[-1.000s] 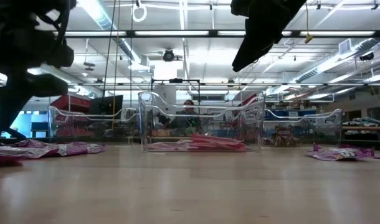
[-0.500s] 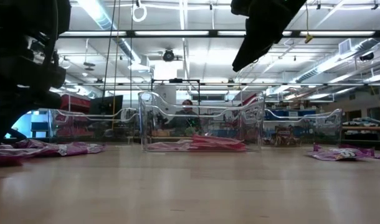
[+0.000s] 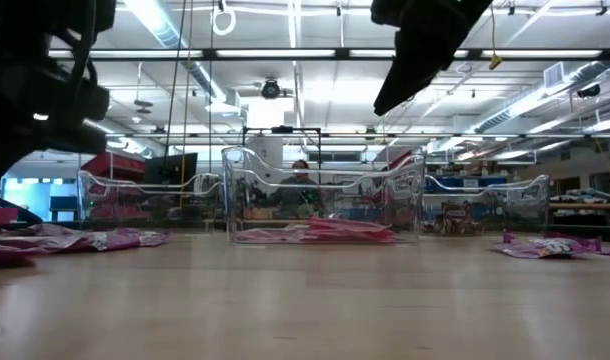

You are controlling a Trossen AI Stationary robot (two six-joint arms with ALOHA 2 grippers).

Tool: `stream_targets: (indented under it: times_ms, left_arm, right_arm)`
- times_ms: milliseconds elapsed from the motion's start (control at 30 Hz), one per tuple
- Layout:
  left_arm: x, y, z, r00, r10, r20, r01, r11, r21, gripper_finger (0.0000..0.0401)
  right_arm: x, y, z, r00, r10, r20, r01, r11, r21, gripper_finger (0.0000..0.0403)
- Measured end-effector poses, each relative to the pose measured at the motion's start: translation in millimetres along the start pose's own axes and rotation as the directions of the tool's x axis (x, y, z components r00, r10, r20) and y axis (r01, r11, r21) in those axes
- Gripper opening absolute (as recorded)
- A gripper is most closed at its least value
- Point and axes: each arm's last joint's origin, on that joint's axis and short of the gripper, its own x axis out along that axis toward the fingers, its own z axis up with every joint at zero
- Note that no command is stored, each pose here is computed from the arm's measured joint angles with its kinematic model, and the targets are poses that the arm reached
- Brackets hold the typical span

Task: Sort candy
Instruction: Put the red candy pack into the bottom transparent bin

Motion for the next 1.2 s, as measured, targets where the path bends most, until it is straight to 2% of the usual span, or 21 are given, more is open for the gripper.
stream_targets:
  times_ms: [267, 467, 633, 733, 867, 1100, 1200]
  left_arm:
    - [-33.4, 7.9, 10.0, 0.995, -0.022, 0.093, 0.022, 1.0, 0.004, 0.0002]
    - [-60.9, 42.2, 17.0, 0.958, -0.009, 0.287, 0.051, 0.989, -0.138, 0.0001]
    - [-74.7, 85.6, 33.4, 0.864, 0.064, 0.499, 0.072, 0.966, -0.248, 0.0001]
    - [-81.5, 111.9, 42.1, 0.786, 0.121, 0.607, 0.096, 0.945, -0.313, 0.0001]
    - [-93.3, 137.7, 45.7, 0.684, 0.156, 0.712, 0.121, 0.939, -0.323, 0.0]
    - [-114.0, 166.8, 59.2, 0.622, 0.225, 0.75, 0.047, 0.946, -0.322, 0.0]
    - [-110.9, 181.0, 70.2, 0.638, 0.239, 0.732, 0.023, 0.944, -0.328, 0.0]
  right_arm:
    - [0.0, -0.4, -2.2, 1.0, -0.004, -0.022, 0.004, 1.0, -0.008, 0.0206]
    - [-0.1, -0.7, -3.6, 0.999, -0.007, -0.036, 0.006, 1.0, -0.011, 0.0206]
    - [-0.1, -1.6, -3.6, 0.999, -0.039, -0.031, 0.038, 0.999, -0.014, 0.0203]
    - [-0.1, -1.7, -3.6, 0.999, -0.041, -0.031, 0.04, 0.999, -0.016, 0.0203]
    - [-0.1, -2.0, -3.9, 0.999, -0.042, -0.034, 0.042, 0.999, -0.023, 0.0204]
    - [0.1, -2.6, -3.4, 0.999, -0.045, -0.03, 0.044, 0.998, -0.038, 0.0201]
    - [0.0, -2.9, -3.4, 0.998, -0.058, -0.028, 0.057, 0.998, -0.037, 0.0202]
